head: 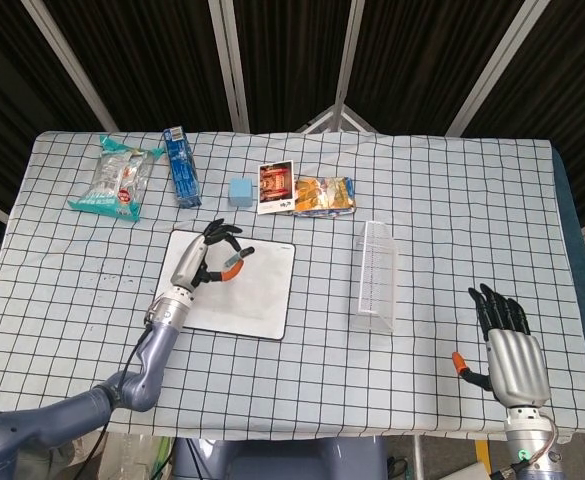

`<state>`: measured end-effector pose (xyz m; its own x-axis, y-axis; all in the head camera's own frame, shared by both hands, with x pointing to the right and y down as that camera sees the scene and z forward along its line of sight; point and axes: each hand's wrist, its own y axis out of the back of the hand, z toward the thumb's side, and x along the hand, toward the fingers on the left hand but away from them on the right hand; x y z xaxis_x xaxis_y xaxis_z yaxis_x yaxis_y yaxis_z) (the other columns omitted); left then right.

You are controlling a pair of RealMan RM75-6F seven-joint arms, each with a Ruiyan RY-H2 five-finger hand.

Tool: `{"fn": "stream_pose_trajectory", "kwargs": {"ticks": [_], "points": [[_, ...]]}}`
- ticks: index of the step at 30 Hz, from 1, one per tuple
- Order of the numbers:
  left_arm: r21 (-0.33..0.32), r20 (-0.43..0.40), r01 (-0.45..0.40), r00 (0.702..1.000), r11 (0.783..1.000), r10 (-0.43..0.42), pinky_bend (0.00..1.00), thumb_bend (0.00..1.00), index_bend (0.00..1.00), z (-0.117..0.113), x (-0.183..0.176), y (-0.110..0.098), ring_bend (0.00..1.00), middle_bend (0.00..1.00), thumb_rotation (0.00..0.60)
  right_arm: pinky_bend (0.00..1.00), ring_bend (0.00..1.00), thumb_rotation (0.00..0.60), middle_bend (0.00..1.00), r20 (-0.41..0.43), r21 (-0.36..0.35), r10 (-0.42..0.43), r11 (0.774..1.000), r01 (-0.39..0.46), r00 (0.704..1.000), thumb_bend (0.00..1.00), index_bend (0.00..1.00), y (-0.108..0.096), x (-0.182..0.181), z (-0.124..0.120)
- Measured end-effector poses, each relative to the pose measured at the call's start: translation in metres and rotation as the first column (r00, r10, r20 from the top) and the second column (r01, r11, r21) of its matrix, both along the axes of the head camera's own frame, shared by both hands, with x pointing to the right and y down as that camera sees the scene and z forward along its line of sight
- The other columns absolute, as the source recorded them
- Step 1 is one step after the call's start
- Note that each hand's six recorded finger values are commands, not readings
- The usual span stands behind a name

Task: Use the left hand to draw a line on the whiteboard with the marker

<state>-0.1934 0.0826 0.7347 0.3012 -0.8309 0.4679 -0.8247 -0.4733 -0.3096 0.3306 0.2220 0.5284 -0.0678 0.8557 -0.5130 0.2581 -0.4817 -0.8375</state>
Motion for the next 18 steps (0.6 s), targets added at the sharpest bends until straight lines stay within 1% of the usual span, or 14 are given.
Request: {"fn": "stream_pose_trajectory", "kwargs": {"ticks": [6,11,18], "points": [[-0.009,-0.006,0.014,1.0,1.0,-0.014,0.1,0.57,0.7,0.008,0.002,-0.002,0.07,0.25,0.6,0.0,0.0,0.6,0.0,0.0,0.0,0.0,1.0,0.0,1.0,0.3,0.0,0.0,0.0,0.0],[-0.023,-0.009,0.003,1.0,1.0,-0.003,0.1,0.57,0.7,0.014,0.005,0.002,0.07,0.25,0.6,0.0,0.0,0.6,0.0,0.0,0.0,0.0,1.0,0.0,1.0,0.3,0.0,0.0,0.0,0.0],[-0.025,-0.019,-0.015,1.0,1.0,0.014,0.1,0.57,0.7,0.016,0.01,0.004,0.07,0.25,0.6,0.0,0.0,0.6,0.0,0.0,0.0,0.0,1.0,0.0,1.0,0.3,0.0,0.0,0.0,0.0]]}}
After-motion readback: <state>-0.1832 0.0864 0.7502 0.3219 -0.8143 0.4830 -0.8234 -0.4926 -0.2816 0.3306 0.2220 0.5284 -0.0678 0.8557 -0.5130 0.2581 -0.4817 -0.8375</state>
